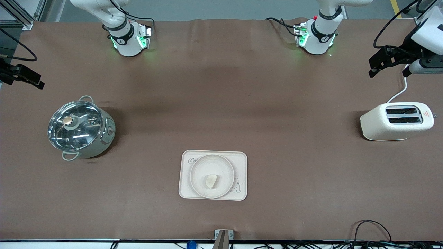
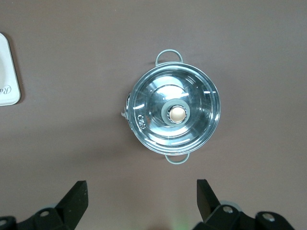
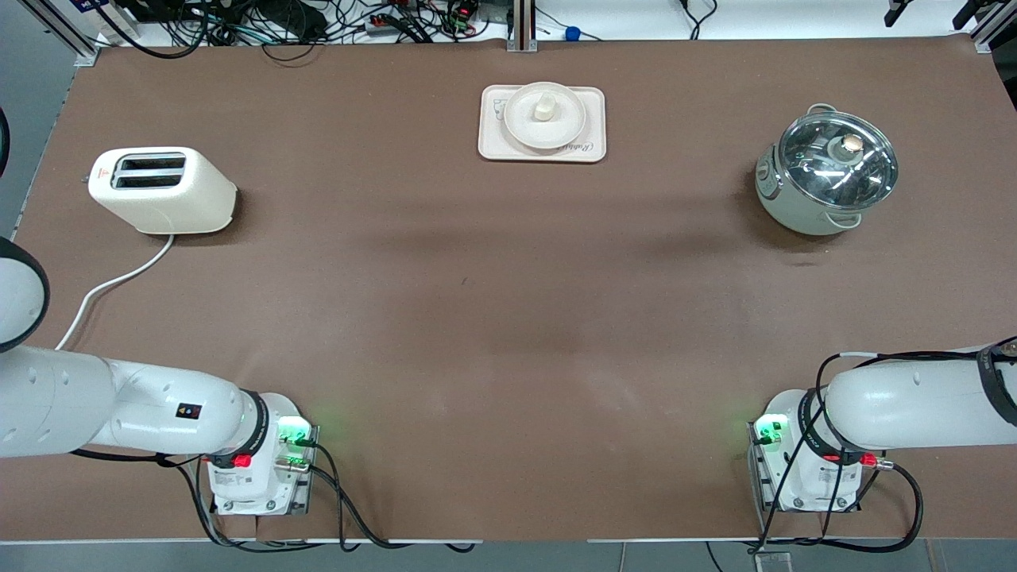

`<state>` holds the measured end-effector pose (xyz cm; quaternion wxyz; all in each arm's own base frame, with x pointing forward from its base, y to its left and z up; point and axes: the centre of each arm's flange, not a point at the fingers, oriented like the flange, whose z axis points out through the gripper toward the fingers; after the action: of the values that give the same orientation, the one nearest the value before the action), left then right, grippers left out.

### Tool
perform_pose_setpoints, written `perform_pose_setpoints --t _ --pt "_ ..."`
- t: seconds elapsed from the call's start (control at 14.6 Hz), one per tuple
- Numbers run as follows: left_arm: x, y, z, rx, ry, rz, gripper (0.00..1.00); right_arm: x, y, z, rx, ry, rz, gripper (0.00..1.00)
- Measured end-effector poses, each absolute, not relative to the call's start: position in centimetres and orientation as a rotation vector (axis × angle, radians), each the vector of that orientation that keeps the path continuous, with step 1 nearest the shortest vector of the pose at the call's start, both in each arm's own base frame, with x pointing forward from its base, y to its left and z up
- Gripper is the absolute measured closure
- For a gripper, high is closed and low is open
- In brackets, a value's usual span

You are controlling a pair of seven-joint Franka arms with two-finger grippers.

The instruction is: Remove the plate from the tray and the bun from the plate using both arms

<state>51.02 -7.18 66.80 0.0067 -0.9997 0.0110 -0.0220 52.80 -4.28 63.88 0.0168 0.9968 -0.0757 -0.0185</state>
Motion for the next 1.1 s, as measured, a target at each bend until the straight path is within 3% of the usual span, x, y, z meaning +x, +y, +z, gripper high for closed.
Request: perform_pose_setpoints --t 0.34,0.62,0.82,1.1 --pt "51.0 -7.2 66.8 -3.127 0.035 -0.069 0.0 53.2 -3.6 63.9 3.129 -0.224 -0.03 0.0" --pt "51.1 -7.1 66.8 -3.127 0.031 -0.069 0.0 55.5 -0.1 61.6 3.238 -0.168 -0.016 0.0" --pt "51.1 -7.0 66.7 -3.127 0.029 -0.065 0.0 59.6 6.9 54.3 3.334 -0.134 -0.1 0.0" --pt "51.4 -7.0 66.1 -3.125 0.029 -0.044 0.0 64.6 14.5 39.5 3.421 -0.232 -0.262 0.0"
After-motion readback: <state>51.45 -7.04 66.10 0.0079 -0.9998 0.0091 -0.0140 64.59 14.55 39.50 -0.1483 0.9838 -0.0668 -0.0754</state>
